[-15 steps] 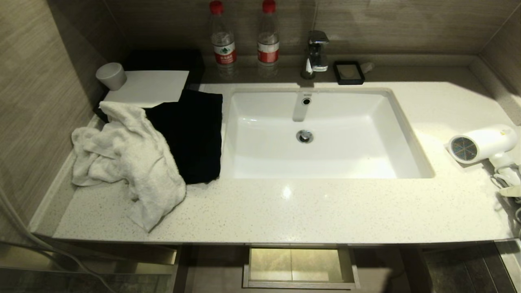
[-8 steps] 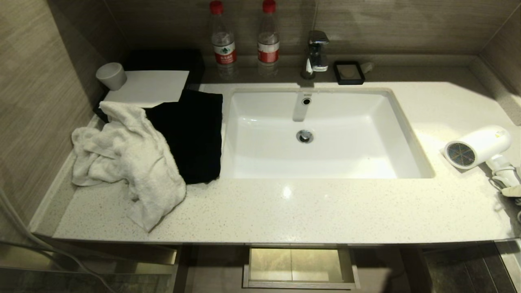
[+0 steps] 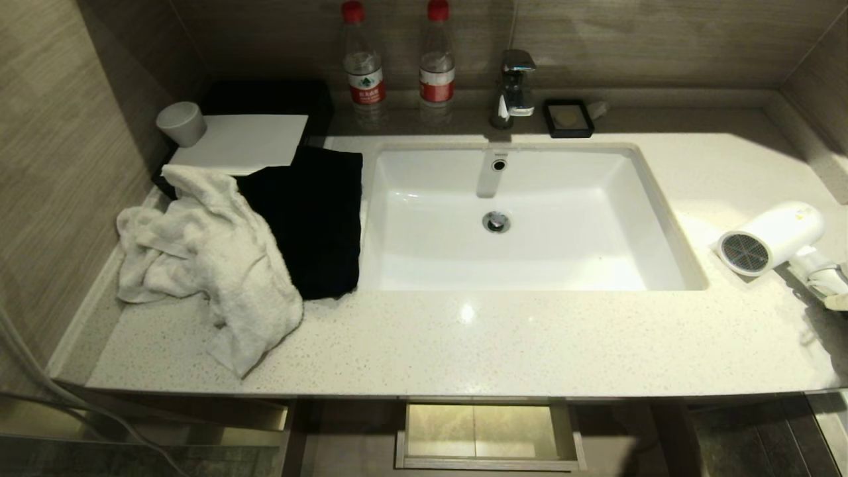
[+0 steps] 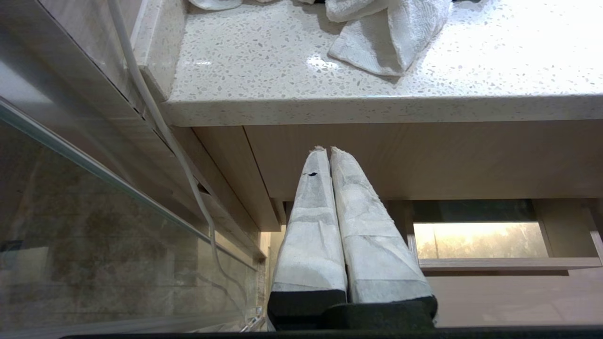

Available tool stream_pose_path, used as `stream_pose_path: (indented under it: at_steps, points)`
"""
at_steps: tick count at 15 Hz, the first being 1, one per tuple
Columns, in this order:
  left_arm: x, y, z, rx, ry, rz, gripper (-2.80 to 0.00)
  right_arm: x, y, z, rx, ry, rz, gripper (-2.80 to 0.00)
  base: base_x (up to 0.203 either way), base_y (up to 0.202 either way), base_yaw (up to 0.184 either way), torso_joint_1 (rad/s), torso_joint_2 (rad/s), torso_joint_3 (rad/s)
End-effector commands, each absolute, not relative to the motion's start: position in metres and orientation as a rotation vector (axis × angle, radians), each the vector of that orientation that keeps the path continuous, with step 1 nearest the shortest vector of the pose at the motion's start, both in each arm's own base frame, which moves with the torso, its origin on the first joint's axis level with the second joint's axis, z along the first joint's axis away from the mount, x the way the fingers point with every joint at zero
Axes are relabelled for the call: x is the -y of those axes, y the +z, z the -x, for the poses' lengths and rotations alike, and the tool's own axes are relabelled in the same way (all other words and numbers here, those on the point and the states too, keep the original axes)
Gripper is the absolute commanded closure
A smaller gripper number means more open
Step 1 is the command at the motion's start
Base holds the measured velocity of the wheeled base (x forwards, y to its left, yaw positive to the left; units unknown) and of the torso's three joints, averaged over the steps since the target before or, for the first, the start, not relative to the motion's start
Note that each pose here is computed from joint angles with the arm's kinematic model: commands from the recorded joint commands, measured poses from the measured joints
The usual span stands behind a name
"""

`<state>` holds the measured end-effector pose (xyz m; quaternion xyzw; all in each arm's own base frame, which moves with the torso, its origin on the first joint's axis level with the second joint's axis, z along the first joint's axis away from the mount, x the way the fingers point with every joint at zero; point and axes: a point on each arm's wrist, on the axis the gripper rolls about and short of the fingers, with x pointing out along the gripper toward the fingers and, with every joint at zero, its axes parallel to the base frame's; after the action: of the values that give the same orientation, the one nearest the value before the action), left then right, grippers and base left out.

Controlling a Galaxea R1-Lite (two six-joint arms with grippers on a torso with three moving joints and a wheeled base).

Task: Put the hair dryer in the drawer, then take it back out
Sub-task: Pick up the hairdryer

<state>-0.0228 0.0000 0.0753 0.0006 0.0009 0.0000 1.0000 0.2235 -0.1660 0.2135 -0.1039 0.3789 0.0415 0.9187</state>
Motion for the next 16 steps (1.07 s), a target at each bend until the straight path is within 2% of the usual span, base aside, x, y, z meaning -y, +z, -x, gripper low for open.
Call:
stream_pose_path:
  at_steps: [1, 16]
  points:
    - [0.0, 0.075, 0.023, -0.002, 0.0, -0.002, 0.0, 0.161, 0.221, -0.218, -0.761, 0.08, 0.231, 0.0, 0.0, 0.0, 0.0, 0.0, 0.0, 0.0]
    - [0.0, 0.075, 0.023, -0.002, 0.0, -0.002, 0.0, 0.155, 0.24, -0.202, -0.683, 0.022, 0.285, 0.0, 0.0, 0.0, 0.0, 0.0, 0.0, 0.0]
